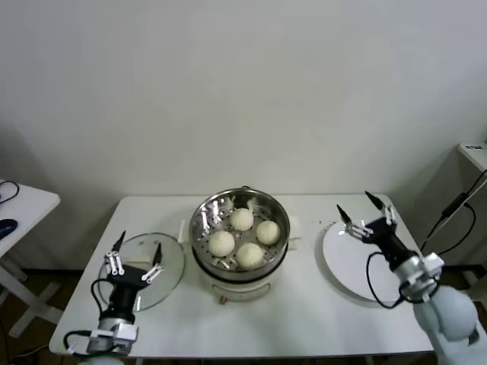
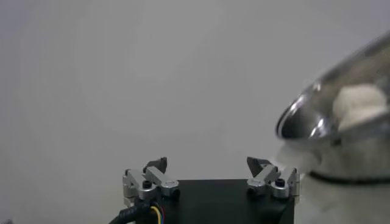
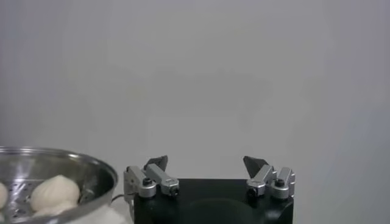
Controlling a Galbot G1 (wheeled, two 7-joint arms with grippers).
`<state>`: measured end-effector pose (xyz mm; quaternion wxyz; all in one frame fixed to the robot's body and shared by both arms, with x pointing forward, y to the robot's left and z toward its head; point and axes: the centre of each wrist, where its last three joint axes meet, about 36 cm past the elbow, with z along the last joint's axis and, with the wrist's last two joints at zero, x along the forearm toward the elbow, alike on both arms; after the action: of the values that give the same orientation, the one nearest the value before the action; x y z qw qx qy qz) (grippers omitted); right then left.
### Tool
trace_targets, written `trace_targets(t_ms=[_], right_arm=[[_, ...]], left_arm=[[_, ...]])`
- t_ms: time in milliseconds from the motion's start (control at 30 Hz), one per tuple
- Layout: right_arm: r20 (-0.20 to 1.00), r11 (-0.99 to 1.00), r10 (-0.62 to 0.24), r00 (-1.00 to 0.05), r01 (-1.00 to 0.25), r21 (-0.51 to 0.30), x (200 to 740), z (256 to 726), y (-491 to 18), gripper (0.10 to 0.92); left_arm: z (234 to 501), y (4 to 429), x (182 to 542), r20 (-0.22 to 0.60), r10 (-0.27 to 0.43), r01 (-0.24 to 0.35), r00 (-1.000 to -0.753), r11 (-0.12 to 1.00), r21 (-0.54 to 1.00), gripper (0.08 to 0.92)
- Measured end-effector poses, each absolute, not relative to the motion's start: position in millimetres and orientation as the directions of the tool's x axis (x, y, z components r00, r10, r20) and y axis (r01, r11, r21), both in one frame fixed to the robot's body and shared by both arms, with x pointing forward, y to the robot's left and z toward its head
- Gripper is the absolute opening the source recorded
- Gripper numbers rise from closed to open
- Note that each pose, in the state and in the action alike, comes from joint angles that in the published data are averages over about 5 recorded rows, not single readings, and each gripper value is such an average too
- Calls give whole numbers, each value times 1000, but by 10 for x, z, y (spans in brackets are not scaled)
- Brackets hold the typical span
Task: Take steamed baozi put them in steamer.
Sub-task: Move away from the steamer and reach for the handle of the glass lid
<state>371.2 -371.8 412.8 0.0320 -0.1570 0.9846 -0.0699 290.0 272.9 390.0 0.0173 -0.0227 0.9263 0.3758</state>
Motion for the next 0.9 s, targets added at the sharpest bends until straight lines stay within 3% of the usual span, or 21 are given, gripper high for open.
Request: trace_targets(t_ms=[233,533,900], right_arm=[[-34,969,-245,-969,-243,-47,3325,3779,-3618,823],[-51,979,-205,-978,-205,1,3204,3651,-3537,823],[-38,981,-195,-980,-195,-1,3221,3593,-3520,823]], left_arm=[[3850,2922,2947,-41,-48,-58,-998,472,879,823],[3678,3121,3045,22,-41,15,-999,165,986,823],[3259,3285,3200,110,-38,111,-993,-22,994,823]])
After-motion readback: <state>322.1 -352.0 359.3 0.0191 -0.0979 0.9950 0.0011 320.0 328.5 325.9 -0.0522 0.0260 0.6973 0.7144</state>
